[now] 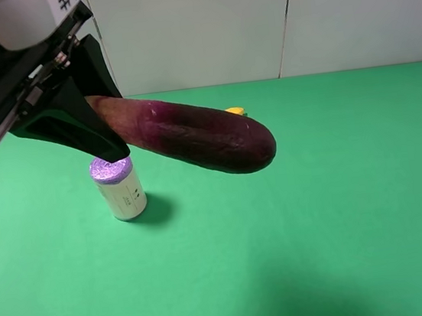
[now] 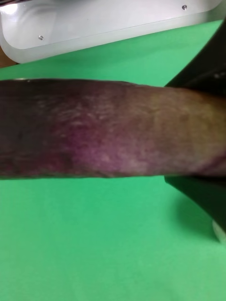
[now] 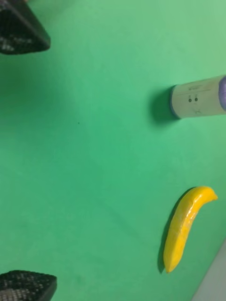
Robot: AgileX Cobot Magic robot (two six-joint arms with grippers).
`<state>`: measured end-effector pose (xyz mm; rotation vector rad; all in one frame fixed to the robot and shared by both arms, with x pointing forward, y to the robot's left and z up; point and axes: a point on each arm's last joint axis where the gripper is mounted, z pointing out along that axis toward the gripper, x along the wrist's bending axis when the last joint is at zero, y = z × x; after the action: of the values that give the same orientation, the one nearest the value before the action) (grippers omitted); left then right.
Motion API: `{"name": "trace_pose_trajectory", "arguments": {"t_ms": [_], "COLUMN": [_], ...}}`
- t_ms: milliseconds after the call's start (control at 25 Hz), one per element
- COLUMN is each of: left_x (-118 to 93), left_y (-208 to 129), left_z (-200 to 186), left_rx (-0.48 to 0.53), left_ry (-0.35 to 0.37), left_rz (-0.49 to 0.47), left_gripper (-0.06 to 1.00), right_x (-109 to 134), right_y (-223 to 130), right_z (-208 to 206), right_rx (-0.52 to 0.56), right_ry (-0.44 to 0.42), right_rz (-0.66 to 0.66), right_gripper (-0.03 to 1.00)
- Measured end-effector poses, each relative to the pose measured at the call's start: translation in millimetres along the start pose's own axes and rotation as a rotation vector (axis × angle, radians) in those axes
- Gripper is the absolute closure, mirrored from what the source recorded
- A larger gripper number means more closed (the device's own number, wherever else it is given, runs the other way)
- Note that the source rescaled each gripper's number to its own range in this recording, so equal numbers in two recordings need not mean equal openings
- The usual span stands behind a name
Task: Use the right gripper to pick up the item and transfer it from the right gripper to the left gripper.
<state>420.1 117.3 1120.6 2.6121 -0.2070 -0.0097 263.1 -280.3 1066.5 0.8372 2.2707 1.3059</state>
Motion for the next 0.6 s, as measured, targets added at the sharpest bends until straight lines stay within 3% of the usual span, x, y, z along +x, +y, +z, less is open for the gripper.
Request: {"name": "trace_pose_trajectory", "arguments": {"t_ms": [240, 600], "left_x": [0.0, 0.0], "left_y": [0.0, 0.0], "left_z": [0.0, 0.0], "left_rx": [0.0, 0.0], "left_ry": [0.0, 0.0], "left_rz": [-0.001, -0.001], "left_gripper": [0.94, 0.94], "right_x": [2.4, 4.1], "right_y": [-13.8, -14.5], "right_z": [4.7, 5.1], "right_rx": [0.115, 0.119], "right_ry": [0.02, 0.038], "right_rz": [0.015, 0.024], "right_gripper": [-0.03, -0.03]}}
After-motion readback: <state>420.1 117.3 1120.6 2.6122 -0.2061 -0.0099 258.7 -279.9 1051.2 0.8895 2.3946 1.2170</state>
